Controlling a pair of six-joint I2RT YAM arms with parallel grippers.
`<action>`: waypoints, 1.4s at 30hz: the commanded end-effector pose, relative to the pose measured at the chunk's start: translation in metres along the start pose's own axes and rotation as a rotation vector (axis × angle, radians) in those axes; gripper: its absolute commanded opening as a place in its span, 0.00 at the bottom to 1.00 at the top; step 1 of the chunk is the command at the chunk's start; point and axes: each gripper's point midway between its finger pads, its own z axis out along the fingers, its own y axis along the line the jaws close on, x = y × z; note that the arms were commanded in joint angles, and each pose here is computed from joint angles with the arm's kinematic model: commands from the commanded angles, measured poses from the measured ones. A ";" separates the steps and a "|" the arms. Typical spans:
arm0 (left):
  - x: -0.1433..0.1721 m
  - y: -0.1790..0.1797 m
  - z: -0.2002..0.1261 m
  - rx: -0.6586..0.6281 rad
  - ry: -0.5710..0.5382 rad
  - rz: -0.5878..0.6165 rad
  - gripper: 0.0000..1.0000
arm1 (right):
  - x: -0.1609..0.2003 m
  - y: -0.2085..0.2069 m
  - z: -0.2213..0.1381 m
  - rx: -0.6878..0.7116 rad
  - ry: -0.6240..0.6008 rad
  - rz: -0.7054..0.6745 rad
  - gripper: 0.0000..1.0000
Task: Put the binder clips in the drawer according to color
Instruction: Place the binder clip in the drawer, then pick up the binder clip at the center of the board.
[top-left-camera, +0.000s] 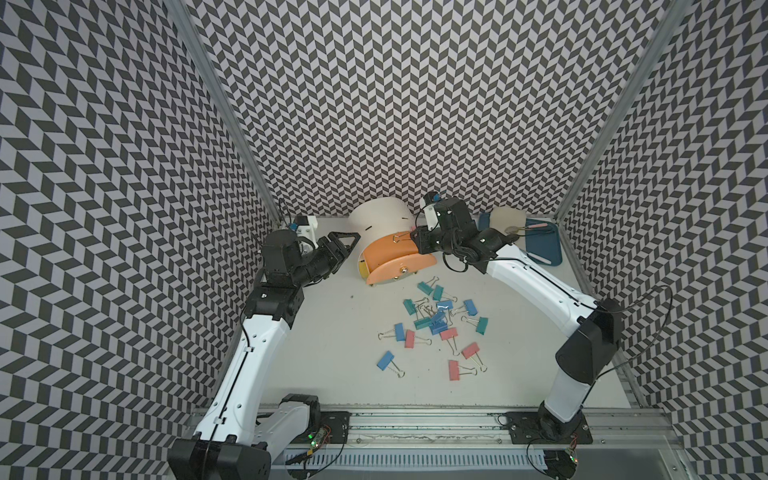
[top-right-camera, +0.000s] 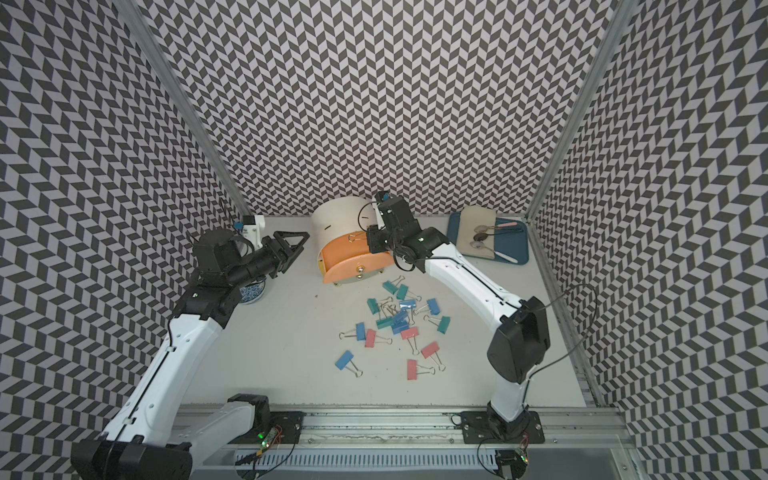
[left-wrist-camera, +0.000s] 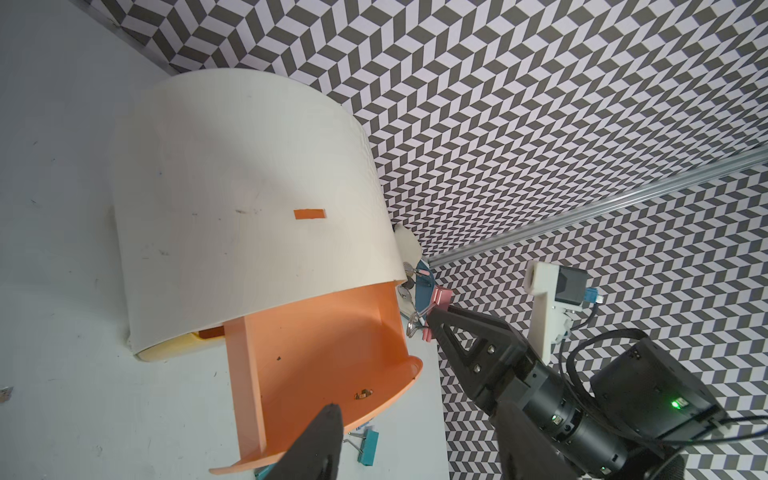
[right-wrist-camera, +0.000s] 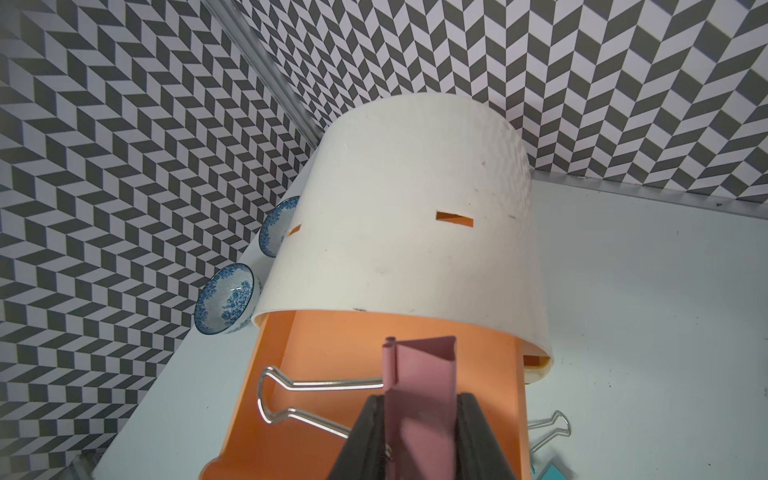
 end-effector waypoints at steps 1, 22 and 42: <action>0.001 -0.001 -0.004 0.021 0.002 0.022 0.63 | -0.021 0.012 -0.001 -0.048 -0.069 -0.018 0.27; 0.017 0.020 -0.020 -0.034 0.009 0.021 0.63 | -0.025 0.014 -0.051 -0.064 -0.113 -0.009 0.62; 0.137 0.129 -0.052 -0.198 0.152 -0.124 0.61 | 0.216 -0.025 -0.095 -0.004 0.275 0.179 0.61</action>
